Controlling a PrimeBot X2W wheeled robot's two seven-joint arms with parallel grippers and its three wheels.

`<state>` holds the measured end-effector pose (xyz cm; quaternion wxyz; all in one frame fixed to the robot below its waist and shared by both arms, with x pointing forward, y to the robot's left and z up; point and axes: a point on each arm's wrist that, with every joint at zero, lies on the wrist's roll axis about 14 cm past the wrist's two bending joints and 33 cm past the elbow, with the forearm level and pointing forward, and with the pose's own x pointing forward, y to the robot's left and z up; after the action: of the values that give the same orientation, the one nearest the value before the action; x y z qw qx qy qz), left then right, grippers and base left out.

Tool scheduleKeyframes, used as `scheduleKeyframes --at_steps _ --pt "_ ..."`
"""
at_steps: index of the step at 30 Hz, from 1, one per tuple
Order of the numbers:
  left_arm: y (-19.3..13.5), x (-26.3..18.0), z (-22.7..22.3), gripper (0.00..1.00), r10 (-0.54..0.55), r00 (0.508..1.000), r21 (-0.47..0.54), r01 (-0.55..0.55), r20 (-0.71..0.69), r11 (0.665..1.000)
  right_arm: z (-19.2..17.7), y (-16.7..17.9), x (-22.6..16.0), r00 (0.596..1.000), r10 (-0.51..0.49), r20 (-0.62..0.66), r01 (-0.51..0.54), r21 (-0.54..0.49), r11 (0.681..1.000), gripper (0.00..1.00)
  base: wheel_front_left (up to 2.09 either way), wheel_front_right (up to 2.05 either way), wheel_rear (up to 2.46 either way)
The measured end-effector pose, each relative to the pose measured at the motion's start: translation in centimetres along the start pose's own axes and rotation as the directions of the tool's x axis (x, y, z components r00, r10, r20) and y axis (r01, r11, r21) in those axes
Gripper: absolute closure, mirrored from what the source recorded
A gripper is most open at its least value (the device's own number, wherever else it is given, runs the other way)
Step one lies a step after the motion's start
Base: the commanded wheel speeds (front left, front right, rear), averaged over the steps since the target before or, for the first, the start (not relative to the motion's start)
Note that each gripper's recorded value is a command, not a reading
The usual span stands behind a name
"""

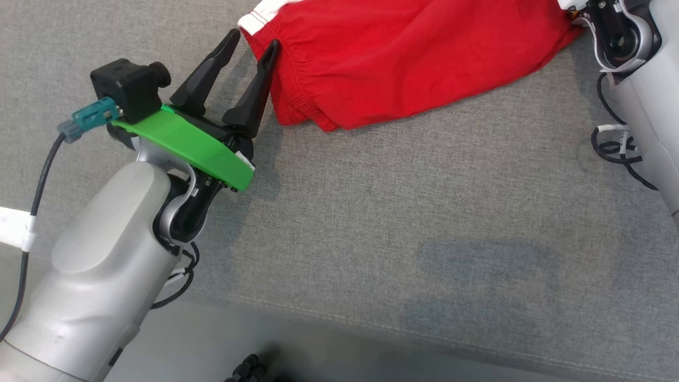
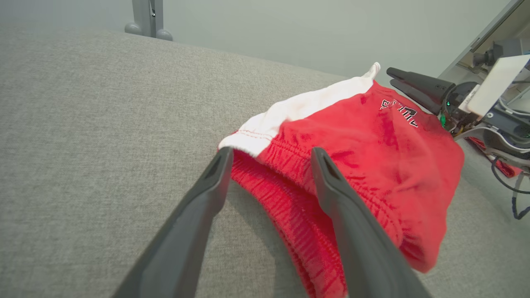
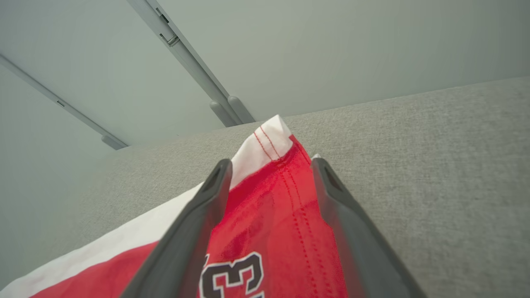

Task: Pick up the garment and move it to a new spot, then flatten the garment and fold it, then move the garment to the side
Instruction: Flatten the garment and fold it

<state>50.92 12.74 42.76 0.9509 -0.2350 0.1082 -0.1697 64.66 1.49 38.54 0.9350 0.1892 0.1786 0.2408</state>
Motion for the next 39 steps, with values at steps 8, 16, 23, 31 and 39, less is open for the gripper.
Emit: scheduleKeyframes --at_steps 8,16,23,31,39 --pt "0.8 -0.2 2.5 0.0 0.017 0.999 0.073 -0.021 0.05 0.997 2.7 -0.2 -1.5 0.996 -0.007 0.091 0.009 -0.017 1.0 0.0 0.0 0.0 0.0" --pt "0.2 -1.7 4.4 0.0 0.02 0.995 0.111 -0.03 0.095 0.993 3.9 0.9 -4.7 0.989 0.001 0.148 0.003 -0.026 1.0 0.0 0.0 0.0 0.0" --pt "1.0 -4.2 6.3 0.0 0.071 0.985 0.131 -0.092 0.158 0.987 5.9 3.4 -7.8 0.98 0.053 0.193 -0.033 -0.103 0.994 0.0 0.0 0.0 0.0" --pt "0.4 -6.3 6.9 0.0 0.093 0.976 0.129 -0.12 0.198 0.984 9.0 4.9 -12.8 0.953 0.075 0.294 -0.033 -0.147 0.989 0.0 0.0 0.0 0.0" --pt "-1.0 -8.0 7.2 0.0 0.107 0.965 0.094 -0.132 0.239 0.987 8.7 4.1 -18.2 0.941 0.016 0.338 0.033 -0.139 0.99 0.0 0.0 0.0 0.0"
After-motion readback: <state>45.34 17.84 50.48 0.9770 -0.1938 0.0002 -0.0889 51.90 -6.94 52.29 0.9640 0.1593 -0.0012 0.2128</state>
